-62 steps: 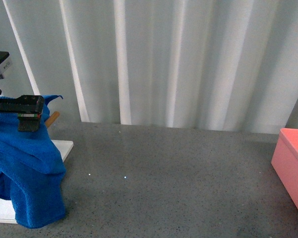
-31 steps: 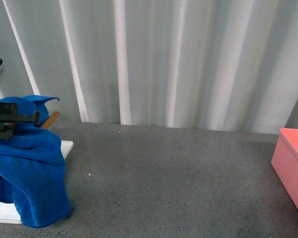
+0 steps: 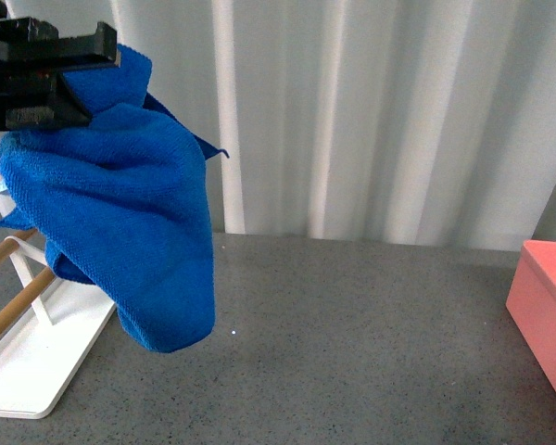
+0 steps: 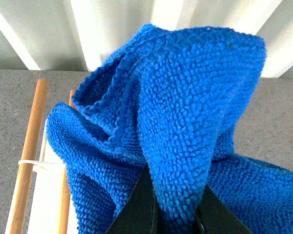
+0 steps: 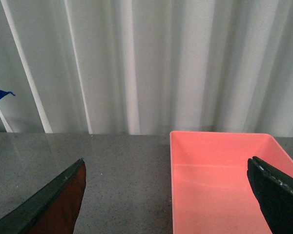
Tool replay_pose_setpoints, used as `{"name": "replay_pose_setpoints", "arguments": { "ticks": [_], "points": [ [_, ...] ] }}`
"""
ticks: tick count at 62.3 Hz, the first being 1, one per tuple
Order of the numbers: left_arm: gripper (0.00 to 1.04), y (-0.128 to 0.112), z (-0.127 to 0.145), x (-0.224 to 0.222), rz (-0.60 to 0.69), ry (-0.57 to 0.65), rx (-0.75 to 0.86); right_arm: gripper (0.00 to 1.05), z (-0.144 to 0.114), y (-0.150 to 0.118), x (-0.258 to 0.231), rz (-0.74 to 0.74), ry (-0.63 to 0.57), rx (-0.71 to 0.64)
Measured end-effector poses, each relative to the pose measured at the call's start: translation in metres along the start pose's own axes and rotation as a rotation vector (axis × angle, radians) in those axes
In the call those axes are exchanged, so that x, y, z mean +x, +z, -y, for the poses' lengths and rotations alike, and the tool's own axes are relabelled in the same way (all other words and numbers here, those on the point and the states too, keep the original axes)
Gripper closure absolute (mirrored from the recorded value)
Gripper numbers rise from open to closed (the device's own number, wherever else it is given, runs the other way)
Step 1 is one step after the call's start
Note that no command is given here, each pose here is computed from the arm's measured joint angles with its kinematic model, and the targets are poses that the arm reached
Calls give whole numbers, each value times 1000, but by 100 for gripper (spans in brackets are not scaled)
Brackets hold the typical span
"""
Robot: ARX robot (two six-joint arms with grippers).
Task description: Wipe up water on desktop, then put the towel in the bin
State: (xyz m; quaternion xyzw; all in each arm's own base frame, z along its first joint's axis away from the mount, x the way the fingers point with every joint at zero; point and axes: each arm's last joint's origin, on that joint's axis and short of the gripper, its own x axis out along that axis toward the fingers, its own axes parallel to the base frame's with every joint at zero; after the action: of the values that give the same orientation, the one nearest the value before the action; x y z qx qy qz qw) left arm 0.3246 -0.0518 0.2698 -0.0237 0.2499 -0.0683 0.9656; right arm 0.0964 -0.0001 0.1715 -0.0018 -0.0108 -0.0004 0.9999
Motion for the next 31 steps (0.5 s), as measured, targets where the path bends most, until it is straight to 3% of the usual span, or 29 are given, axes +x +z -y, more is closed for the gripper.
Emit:
{"name": "replay_pose_setpoints", "arguments": {
  "ticks": [8, 16, 23, 31],
  "points": [
    [99, 10, 15, -16, 62, -108, -14, 7, 0, 0, 0, 0, 0, 0],
    [99, 21, 38, -43, 159, -367, -78, 7, 0, 0, 0, 0, 0, 0],
    [99, 15, 58, -60, 196, -575, -120, 7, 0, 0, 0, 0, 0, 0],
    [99, 5, 76, -68, 216, -710, -152, 7, 0, 0, 0, 0, 0, 0]
  ]
}}
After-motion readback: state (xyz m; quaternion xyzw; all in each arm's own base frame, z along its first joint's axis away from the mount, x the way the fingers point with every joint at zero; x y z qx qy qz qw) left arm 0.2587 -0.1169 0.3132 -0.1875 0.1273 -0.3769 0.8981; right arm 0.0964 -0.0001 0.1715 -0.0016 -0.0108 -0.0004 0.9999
